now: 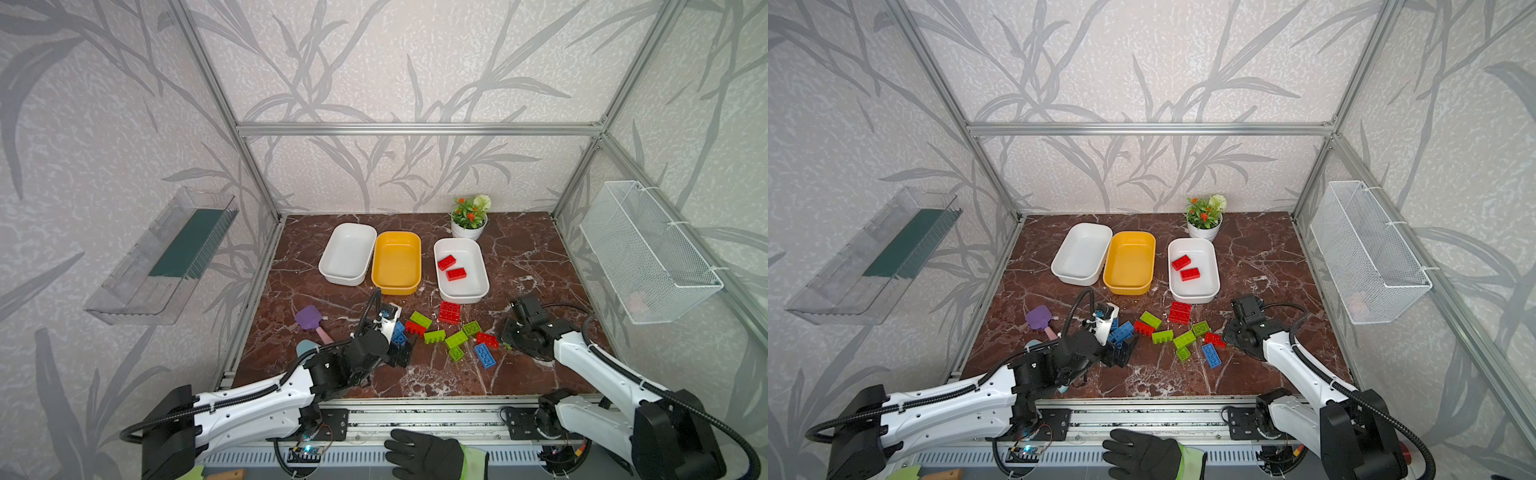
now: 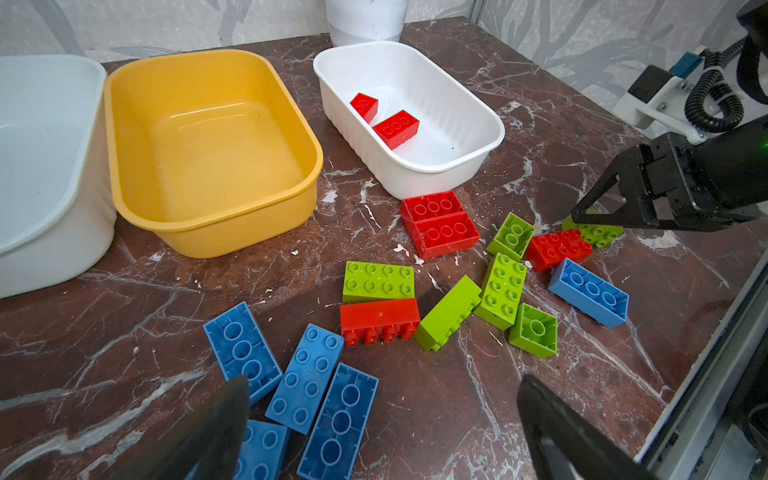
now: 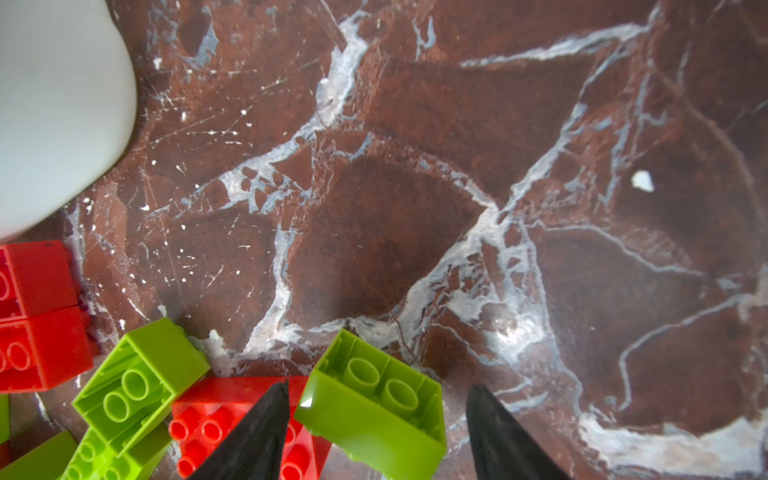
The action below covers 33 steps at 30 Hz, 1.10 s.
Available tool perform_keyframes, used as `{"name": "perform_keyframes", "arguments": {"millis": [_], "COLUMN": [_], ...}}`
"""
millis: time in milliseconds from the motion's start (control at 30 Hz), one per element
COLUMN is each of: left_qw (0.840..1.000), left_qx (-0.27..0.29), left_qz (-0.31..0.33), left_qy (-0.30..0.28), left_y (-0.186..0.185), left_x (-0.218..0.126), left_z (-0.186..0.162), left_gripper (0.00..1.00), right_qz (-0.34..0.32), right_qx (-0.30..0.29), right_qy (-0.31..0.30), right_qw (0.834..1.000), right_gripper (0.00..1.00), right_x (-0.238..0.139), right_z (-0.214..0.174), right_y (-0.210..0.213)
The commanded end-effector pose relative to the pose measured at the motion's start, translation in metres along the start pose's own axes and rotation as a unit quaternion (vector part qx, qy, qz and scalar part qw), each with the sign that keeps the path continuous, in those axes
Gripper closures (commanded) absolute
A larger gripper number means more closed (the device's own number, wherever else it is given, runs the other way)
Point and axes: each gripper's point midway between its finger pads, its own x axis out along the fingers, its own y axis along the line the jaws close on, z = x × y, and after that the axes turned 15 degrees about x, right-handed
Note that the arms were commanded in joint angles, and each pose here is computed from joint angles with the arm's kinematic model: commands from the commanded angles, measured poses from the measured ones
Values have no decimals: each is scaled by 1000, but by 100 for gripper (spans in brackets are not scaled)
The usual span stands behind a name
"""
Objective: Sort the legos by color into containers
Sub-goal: 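Lower the right gripper and grasp a lime-green brick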
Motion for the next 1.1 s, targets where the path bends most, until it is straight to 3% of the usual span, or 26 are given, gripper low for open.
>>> {"name": "perform_keyframes", "arguments": {"millis": [0,600,1067], "left_qw": [1000,1000,1000], "left_qx": [-3,-3,5], "left_qz": [1,4,22], "left_qy": [-2,-1,4], "left_y": [0,1,7], "left_x": [0,-1,0], "left_z": [-2,-4,-5], "left_gripper": [1,1,1], "right_qz": [-4,4,68], "right_qx": [7,-10,-40], "right_qy": [7,14,-9], "right_qw": [1000,1000,997], "right_gripper": [36,53,55], "right_x": [6,1,-31], "right_z": [-4,-1,36], "right_y": [-4,5,70]}}
